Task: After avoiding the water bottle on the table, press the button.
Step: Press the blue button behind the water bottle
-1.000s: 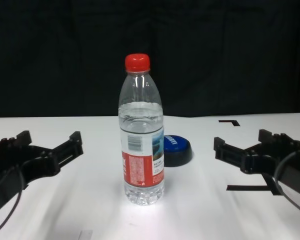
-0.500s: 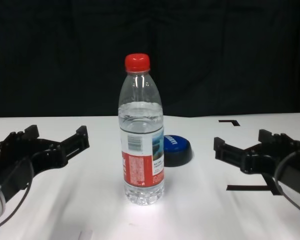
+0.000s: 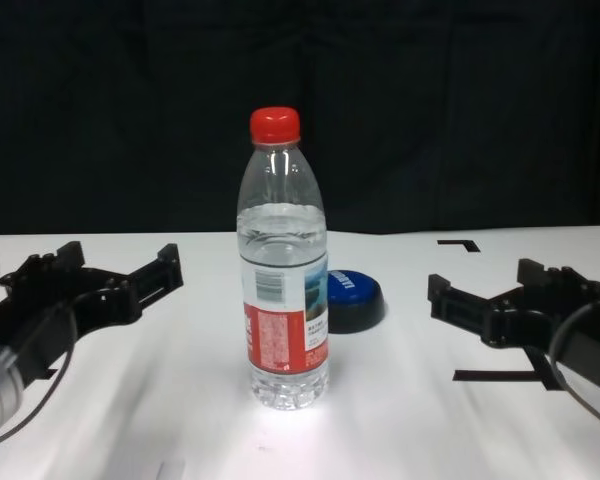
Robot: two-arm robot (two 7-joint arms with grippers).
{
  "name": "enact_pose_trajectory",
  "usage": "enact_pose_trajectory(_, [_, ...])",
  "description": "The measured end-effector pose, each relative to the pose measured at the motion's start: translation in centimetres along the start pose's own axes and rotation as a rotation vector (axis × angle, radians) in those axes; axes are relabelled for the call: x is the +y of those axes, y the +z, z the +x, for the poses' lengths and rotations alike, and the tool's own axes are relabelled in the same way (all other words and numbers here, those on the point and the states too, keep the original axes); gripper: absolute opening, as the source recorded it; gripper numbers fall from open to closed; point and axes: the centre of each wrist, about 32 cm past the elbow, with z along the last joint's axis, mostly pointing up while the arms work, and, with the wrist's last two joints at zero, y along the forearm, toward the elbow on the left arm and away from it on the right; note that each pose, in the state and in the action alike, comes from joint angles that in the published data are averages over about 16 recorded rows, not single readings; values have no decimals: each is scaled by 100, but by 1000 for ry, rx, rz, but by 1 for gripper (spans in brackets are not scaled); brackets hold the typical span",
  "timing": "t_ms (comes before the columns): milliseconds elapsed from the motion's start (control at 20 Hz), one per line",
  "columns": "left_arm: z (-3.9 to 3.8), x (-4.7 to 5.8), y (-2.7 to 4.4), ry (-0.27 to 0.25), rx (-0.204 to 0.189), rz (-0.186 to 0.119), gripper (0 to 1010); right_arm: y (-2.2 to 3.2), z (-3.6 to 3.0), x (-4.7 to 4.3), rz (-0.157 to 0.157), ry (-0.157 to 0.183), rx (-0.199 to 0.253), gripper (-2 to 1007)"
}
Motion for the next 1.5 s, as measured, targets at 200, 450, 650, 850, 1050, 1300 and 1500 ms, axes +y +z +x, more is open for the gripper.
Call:
enact_pose_trajectory(200, [3, -47, -6, 1, -3, 1, 1003, 0, 0, 0, 0, 0, 0, 1003])
enact_pose_trajectory(450, [4, -107, -14, 4, -5, 4, 1003, 0, 0, 0, 0, 0, 0, 1003])
enact_pose_trajectory(650, [5, -149, -18, 6, -7, 6, 1003, 0, 0, 0, 0, 0, 0, 1003])
enact_pose_trajectory(850, [6, -187, -20, 10, -9, 8, 1003, 0, 0, 0, 0, 0, 0, 1003])
enact_pose_trajectory(1050, [9, -216, -22, 13, -10, 12, 1003, 0, 0, 0, 0, 0, 0, 1003])
enact_pose_trajectory(1300, [12, -242, -25, 16, -12, 17, 1003, 0, 0, 0, 0, 0, 0, 1003])
enact_pose_trajectory(1500, [14, -262, -28, 18, -13, 20, 1003, 0, 0, 0, 0, 0, 0, 1003])
